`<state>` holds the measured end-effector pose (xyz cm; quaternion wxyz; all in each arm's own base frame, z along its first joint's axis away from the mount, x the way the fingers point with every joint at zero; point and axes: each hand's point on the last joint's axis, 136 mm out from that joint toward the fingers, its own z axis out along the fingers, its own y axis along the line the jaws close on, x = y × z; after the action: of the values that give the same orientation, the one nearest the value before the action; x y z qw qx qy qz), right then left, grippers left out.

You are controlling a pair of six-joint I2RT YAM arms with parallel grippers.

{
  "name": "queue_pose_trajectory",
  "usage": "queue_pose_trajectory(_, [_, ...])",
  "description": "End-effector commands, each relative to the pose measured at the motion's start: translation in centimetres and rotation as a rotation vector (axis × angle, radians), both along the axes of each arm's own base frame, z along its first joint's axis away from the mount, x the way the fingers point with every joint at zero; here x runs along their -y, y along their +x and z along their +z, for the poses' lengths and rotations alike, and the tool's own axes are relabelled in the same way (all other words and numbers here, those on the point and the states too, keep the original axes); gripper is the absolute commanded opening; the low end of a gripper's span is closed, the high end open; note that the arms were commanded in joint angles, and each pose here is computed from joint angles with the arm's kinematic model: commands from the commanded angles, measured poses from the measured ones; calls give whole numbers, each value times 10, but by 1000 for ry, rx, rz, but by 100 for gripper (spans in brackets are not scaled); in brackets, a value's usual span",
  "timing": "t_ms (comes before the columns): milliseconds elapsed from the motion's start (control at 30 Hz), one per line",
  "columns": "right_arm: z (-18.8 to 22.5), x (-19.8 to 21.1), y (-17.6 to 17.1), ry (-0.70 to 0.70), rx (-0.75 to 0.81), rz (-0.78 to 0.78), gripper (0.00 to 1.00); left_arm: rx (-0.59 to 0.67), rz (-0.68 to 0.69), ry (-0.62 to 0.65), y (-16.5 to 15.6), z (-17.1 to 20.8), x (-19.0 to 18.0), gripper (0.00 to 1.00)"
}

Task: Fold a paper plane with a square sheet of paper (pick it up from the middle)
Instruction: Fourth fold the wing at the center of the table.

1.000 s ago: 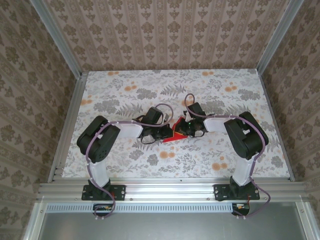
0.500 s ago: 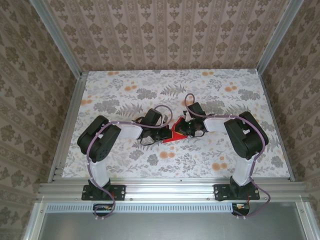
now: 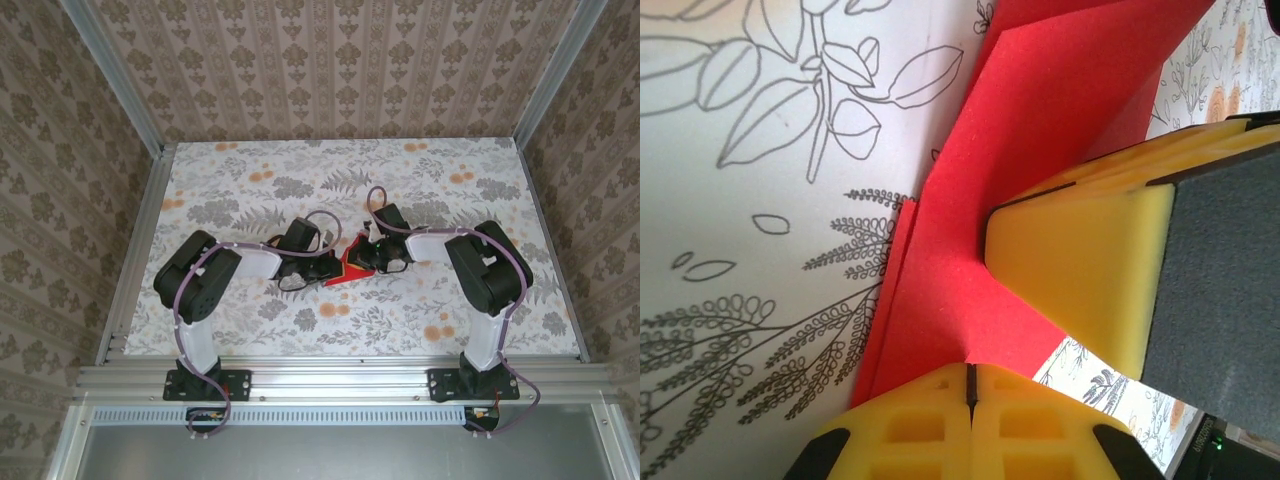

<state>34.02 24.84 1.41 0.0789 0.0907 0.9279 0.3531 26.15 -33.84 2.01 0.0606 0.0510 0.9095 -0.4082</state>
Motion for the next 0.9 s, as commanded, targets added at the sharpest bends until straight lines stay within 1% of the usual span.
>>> queue_pose_trajectory(0, [-16, 19, 2, -80, -36, -14, 10, -147, 31, 143, -27, -48, -36, 0])
queue_pose_trajectory(100, [-14, 25, 8, -89, -34, -10, 10, -174, 39, 123, -31, -53, -40, 0])
queue_pose_trajectory(333, [-15, 44, 23, -103, -30, -15, 10, -205, 27, 141, -41, -60, -50, 0])
queue_pose_trajectory(667, [-14, 85, 57, -50, -4, -117, 11, -208, 15, 146, -44, -61, -52, 0])
queue_pose_trajectory(767, [-8, 98, 69, -48, 23, -146, 11, -208, 13, 146, -43, -61, -51, 0])
queue_pose_trajectory(867, [7, 108, 79, -44, 61, -171, 11, -204, 7, 144, -42, -59, -50, 0])
